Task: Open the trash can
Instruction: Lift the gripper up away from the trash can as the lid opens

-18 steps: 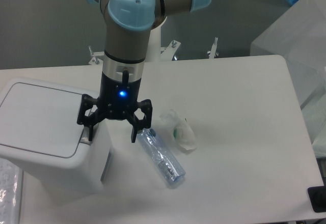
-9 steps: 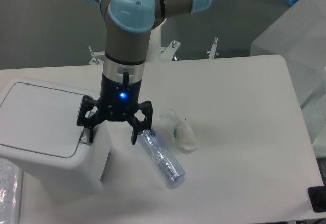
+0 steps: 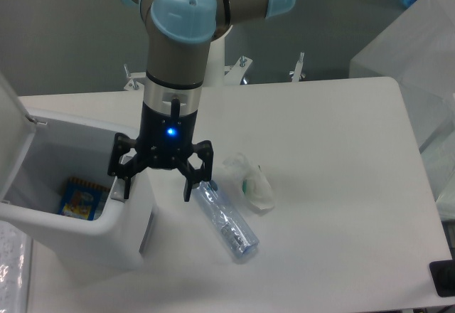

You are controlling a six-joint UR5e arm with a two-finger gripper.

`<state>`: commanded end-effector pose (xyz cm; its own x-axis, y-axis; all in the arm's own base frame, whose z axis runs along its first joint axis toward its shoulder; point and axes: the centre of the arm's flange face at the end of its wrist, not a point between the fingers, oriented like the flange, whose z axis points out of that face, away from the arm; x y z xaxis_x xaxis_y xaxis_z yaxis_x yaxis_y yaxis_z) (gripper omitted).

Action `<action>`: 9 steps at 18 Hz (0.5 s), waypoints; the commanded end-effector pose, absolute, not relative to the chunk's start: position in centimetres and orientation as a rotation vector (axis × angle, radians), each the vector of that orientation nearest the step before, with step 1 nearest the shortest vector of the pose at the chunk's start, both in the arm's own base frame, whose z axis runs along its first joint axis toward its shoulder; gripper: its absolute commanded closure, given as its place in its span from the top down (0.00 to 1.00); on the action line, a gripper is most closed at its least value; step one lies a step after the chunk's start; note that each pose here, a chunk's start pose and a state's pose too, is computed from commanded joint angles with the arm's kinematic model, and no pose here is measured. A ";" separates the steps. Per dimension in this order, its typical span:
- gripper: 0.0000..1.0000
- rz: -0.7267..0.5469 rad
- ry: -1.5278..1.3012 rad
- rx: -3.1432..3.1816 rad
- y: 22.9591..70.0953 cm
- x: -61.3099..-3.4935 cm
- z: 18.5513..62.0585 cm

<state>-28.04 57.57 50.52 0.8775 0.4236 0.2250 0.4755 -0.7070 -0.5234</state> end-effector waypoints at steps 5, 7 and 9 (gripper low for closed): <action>1.00 -0.036 -0.649 -2.391 56.5 -31.1 54.2; 1.00 0.039 -0.647 -2.399 55.9 -32.2 54.7; 1.00 0.153 -0.629 -2.447 54.9 -33.7 54.1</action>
<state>-33.73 54.86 54.09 0.8810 0.4717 0.0362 0.4025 -0.7072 -0.5812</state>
